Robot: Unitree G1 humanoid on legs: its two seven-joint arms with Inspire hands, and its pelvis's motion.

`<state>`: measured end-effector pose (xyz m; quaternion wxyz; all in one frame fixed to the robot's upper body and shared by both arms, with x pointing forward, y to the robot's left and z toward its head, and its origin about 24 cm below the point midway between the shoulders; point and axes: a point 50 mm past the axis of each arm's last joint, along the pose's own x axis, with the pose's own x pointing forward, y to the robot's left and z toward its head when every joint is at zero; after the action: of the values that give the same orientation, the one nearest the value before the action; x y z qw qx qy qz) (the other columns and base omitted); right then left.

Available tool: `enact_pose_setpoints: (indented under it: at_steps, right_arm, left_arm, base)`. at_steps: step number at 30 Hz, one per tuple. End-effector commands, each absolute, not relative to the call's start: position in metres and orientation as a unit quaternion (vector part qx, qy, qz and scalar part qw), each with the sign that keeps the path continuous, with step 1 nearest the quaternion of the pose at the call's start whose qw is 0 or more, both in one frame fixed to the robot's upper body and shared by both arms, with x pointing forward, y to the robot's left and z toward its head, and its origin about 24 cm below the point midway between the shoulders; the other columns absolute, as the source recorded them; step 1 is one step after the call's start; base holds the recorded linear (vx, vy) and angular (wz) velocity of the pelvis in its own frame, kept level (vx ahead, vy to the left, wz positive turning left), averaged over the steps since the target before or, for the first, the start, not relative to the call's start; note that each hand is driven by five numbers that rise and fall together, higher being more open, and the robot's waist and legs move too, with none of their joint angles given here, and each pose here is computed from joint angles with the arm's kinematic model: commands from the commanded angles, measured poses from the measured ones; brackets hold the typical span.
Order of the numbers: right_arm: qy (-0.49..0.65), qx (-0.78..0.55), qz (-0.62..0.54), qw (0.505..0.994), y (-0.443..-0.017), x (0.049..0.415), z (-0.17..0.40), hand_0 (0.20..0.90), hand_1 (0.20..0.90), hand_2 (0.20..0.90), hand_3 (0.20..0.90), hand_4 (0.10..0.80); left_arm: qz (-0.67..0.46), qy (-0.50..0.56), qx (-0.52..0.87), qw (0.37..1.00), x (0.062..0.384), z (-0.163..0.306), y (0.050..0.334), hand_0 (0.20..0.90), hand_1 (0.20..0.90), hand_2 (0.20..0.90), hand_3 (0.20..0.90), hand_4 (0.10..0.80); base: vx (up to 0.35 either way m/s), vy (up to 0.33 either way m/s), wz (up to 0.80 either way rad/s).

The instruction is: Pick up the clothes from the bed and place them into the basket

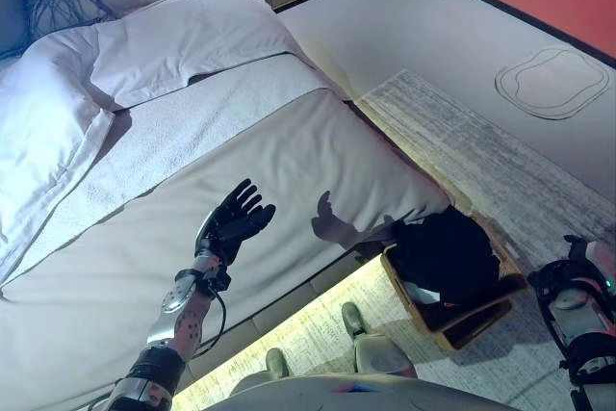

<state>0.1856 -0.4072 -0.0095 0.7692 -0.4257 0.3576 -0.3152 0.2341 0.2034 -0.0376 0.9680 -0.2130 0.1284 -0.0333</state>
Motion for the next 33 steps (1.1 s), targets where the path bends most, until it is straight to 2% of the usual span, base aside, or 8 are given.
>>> enact_pose_setpoints:
  at_steps: [1,7,11,15,21,33]
  right_arm:
    - [0.243,-0.437,-0.381,0.778,-0.416,0.215,0.033,0.900,0.900,0.900,0.900,0.800]
    - [0.044,-0.389,-0.344,0.853,-0.356,0.255,0.074,0.900,0.900,0.900,0.900,0.800]
    - [-0.062,-0.343,-0.243,0.905,-0.281,0.264,0.075,0.900,0.900,0.900,0.900,0.800]
    - [-0.116,-0.333,-0.133,0.926,-0.227,0.273,0.072,0.900,0.900,0.900,0.900,0.800]
    - [-0.103,-0.312,-0.038,0.944,-0.179,0.280,0.049,0.900,0.900,0.900,0.900,0.800]
    - [-0.035,-0.278,0.002,0.960,-0.168,0.267,0.022,0.900,0.900,0.900,0.900,0.800]
  left_arm:
    - [-0.072,0.053,-0.188,0.978,0.255,-0.007,0.207,0.900,0.900,0.900,0.900,0.800]
    - [-0.043,0.062,-0.198,0.977,0.246,-0.019,0.207,0.900,0.900,0.900,0.900,0.800]
    - [-0.019,0.080,-0.207,0.975,0.240,-0.031,0.198,0.900,0.900,0.900,0.900,0.800]
    - [-0.022,0.095,-0.202,0.975,0.237,-0.038,0.183,0.900,0.900,0.900,0.900,0.800]
    - [-0.023,0.155,-0.140,0.978,0.231,-0.051,0.176,0.900,0.900,0.900,0.900,0.800]
    - [-0.007,0.191,-0.137,0.972,0.211,-0.062,0.198,0.900,0.900,0.900,0.900,0.800]
  base:
    - [0.000,0.000,0.00]
    - [0.016,0.013,-0.01]
    - [0.018,0.020,0.17]
    - [0.014,0.010,0.24]
    - [0.035,0.011,0.37]
    - [0.060,-0.002,0.35]
